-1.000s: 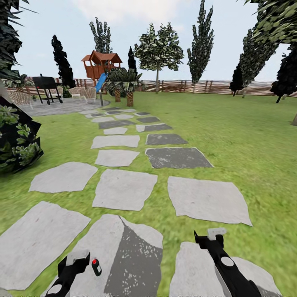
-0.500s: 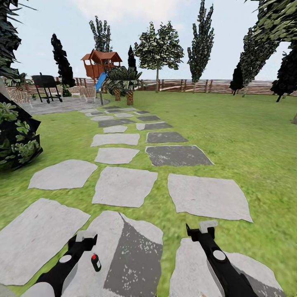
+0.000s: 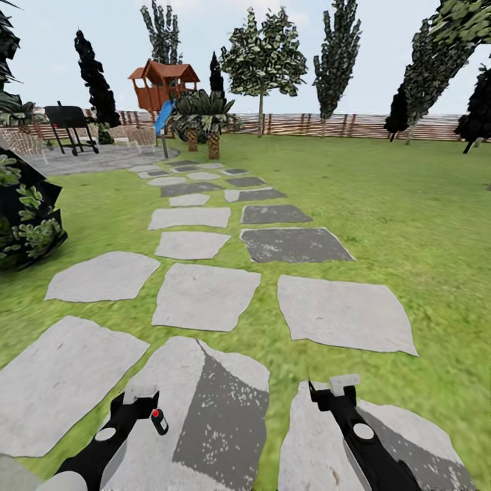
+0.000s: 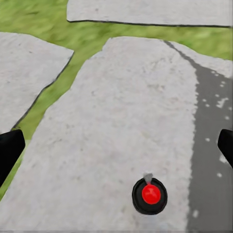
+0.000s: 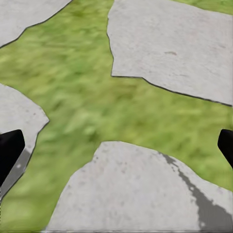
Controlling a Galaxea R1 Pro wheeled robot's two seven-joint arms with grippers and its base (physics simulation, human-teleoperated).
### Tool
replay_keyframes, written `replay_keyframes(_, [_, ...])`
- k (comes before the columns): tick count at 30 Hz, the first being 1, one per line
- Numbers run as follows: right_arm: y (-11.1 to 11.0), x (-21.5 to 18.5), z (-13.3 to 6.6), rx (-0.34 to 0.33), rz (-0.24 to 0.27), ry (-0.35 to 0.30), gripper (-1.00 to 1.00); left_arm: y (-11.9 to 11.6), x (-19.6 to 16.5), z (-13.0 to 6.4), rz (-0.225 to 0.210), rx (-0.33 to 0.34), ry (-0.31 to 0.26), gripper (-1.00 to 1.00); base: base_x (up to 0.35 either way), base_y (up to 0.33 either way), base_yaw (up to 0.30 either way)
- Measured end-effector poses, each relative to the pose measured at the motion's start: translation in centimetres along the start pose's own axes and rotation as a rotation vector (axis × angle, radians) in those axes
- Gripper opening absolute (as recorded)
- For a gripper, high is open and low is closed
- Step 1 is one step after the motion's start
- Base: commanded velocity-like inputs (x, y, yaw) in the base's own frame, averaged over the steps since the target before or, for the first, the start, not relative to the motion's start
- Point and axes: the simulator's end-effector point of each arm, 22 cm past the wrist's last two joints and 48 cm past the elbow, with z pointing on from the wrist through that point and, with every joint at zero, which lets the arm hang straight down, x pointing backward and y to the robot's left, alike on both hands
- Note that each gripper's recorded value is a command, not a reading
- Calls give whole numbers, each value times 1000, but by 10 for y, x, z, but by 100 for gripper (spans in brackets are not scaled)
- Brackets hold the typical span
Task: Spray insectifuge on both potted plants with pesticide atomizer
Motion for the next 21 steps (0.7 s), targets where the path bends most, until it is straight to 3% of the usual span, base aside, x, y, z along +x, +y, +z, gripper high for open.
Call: replay_keyframes(21, [7,66,12,-10,5,114,100,-2,73,11,16,4,121,100,0,0,0])
